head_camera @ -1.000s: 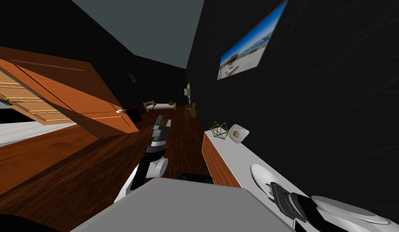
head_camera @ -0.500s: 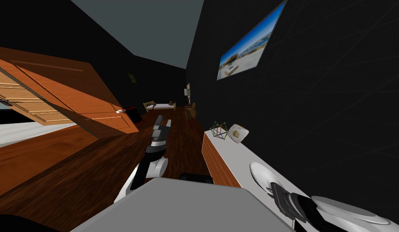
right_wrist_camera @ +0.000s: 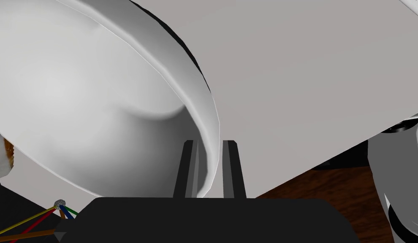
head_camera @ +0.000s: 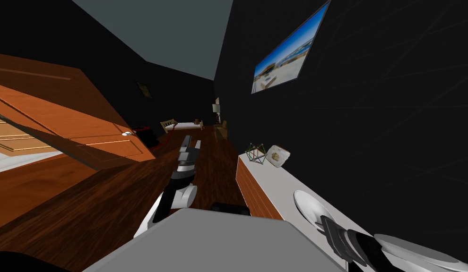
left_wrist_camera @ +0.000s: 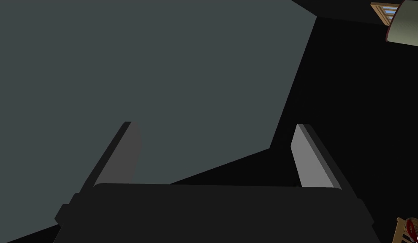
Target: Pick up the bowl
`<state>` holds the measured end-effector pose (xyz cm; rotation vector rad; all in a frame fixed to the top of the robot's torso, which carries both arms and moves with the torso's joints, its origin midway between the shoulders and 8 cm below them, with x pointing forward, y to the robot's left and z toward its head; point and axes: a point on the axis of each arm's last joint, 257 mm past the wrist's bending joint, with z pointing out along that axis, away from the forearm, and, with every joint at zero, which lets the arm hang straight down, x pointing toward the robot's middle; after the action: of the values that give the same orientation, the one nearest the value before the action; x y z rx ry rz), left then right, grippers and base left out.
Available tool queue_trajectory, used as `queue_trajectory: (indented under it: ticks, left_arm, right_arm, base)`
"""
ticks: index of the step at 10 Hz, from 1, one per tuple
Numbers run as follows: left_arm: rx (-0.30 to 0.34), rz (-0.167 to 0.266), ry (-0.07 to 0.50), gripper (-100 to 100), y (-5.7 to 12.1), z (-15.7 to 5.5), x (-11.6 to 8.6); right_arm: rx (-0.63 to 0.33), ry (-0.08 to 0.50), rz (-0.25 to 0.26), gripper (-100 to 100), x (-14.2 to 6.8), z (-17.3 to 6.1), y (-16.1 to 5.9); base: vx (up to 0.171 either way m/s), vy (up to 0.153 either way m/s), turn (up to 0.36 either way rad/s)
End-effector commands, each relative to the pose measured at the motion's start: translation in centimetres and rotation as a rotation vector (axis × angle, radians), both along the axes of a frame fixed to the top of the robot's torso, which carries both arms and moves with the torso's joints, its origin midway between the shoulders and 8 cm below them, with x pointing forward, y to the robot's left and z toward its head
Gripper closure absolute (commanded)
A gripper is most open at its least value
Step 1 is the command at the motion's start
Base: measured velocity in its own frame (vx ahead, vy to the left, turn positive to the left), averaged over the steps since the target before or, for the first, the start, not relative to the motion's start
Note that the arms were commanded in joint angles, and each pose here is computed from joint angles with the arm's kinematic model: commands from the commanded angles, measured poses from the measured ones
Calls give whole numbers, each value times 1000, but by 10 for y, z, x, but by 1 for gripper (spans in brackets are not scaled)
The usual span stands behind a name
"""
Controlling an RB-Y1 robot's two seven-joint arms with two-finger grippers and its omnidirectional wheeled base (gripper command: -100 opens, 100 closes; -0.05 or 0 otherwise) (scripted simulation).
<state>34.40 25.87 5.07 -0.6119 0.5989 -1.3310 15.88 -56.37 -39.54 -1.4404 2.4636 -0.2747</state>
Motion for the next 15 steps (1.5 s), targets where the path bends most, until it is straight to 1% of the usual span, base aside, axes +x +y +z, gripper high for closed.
queue_trajectory:
  ticks: [1, 2, 3, 4, 5, 6, 7, 8, 9, 10, 11, 12, 13, 14, 15]
  left_arm:
    - [0, 0, 0, 0, 0, 0, 0]
    - [0, 0, 0, 0, 0, 0, 0]
    - [0, 0, 0, 0, 0, 0, 0]
    - [0, 0, 0, 0, 0, 0, 0]
    - [0, 0, 0, 0, 0, 0, 0]
    - [0, 0, 0, 0, 0, 0, 0]
    - [0, 0, 0, 0, 0, 0, 0]
    - [0, 0, 0, 0, 0, 0, 0]
    - [0, 0, 0, 0, 0, 0, 0]
    - [0, 0, 0, 0, 0, 0, 0]
    - [0, 0, 0, 0, 0, 0, 0]
    - [0, 0, 0, 0, 0, 0, 0]
    - [0, 0, 0, 0, 0, 0, 0]
    - [0, 0, 0, 0, 0, 0, 0]
    - [0, 0, 0, 0, 0, 0, 0]
  right_arm:
    - [2, 6, 19, 100, -5, 1, -3]
    - [1, -7, 20, 100, 1, 3, -4]
    - [3, 5, 36, 100, -8, 3, -7]
    - [1, -7, 36, 100, -1, 5, -7]
    - [2, 6, 51, 100, -11, 5, -11]
    - [1, -7, 52, 100, -4, 8, -11]
    - [2, 6, 68, 100, -13, 8, -14]
    - [-1, -6, 68, 100, -7, 10, -16]
    - [1, 8, 83, 100, -16, 11, -19]
    - [-2, -5, 83, 100, -10, 13, -20]
    - [-1, 10, 98, 100, -20, 14, -24]
    - [-5, -2, 98, 100, -14, 16, -25]
    - [-5, 14, 112, 100, -25, 17, -29]
    - [-8, 0, 113, 100, -18, 20, -30]
    - [-7, 6, 110, 100, -21, 18, -29]
  base:
    - [57, 27, -86]
    - [46, 25, -75]
    - [61, 33, -94]
    - [51, 30, -70]
    - [69, 39, -93]
    - [50, 34, -76]
    - [56, 34, -100]
    - [47, 27, -67]
    - [50, 32, -89]
    - [43, 33, -63]
    - [54, 32, -105]
    - [48, 28, -64]
    - [54, 40, -97]
    - [47, 34, -66]
    - [17, 12, -4]
